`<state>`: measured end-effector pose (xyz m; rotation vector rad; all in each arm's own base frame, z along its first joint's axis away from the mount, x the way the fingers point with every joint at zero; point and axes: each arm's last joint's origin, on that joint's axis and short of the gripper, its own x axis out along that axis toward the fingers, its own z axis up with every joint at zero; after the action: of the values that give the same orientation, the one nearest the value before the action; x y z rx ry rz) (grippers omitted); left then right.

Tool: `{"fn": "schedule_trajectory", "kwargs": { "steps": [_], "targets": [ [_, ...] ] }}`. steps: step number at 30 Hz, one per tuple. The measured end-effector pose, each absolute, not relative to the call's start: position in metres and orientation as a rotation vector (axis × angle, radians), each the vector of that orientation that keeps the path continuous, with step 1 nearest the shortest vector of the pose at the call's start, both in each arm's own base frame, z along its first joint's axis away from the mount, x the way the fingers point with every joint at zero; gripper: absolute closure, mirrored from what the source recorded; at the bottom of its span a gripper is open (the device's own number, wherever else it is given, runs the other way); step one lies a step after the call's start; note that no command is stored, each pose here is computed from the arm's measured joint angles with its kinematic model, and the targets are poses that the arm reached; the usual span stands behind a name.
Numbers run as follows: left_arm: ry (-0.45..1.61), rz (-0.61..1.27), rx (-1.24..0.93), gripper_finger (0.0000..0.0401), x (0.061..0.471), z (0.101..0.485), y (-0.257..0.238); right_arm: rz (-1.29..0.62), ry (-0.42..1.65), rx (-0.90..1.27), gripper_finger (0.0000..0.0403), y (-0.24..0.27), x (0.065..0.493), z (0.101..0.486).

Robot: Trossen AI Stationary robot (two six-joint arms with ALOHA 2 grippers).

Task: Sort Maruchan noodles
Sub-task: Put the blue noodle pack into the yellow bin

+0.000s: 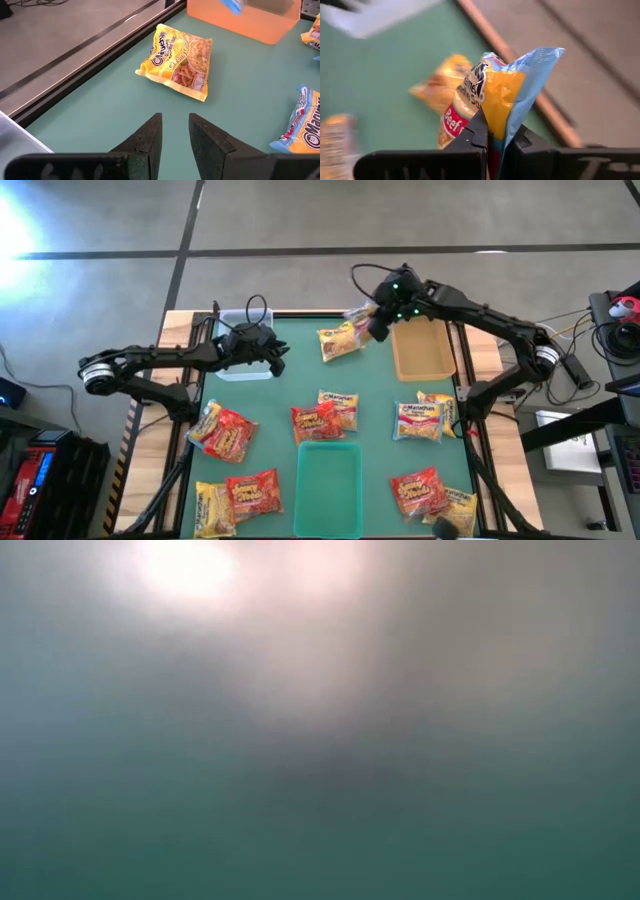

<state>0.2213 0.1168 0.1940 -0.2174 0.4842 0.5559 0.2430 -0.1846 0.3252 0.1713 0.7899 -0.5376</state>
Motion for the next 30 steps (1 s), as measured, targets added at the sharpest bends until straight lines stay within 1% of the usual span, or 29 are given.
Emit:
{"fn": "schedule_trajectory", "kwargs": {
  "steps": [3,8,13,30],
  "targets": [
    [0.484,0.556,-0.218,0.0321,0.221,0.194,0.117,-0.651,0.830,0.136,0.0394,-0.191,0.230,0.329],
    [0.484,0.557,-0.221,0.0321,0.221,0.194,0.117,-0.752,0.874,0.166,0.0394,-0.203,0.209,0.329],
    [0.484,0.557,-0.221,0.0321,0.221,0.194,0.117,-0.827,0.934,0.203,0.0394,-0.218,0.195,0.319],
    [0.484,0.559,-0.225,0.0321,0.221,0.194,0.117,-0.888,1.044,0.280,0.0394,-0.254,0.182,0.287]
  ]
}}
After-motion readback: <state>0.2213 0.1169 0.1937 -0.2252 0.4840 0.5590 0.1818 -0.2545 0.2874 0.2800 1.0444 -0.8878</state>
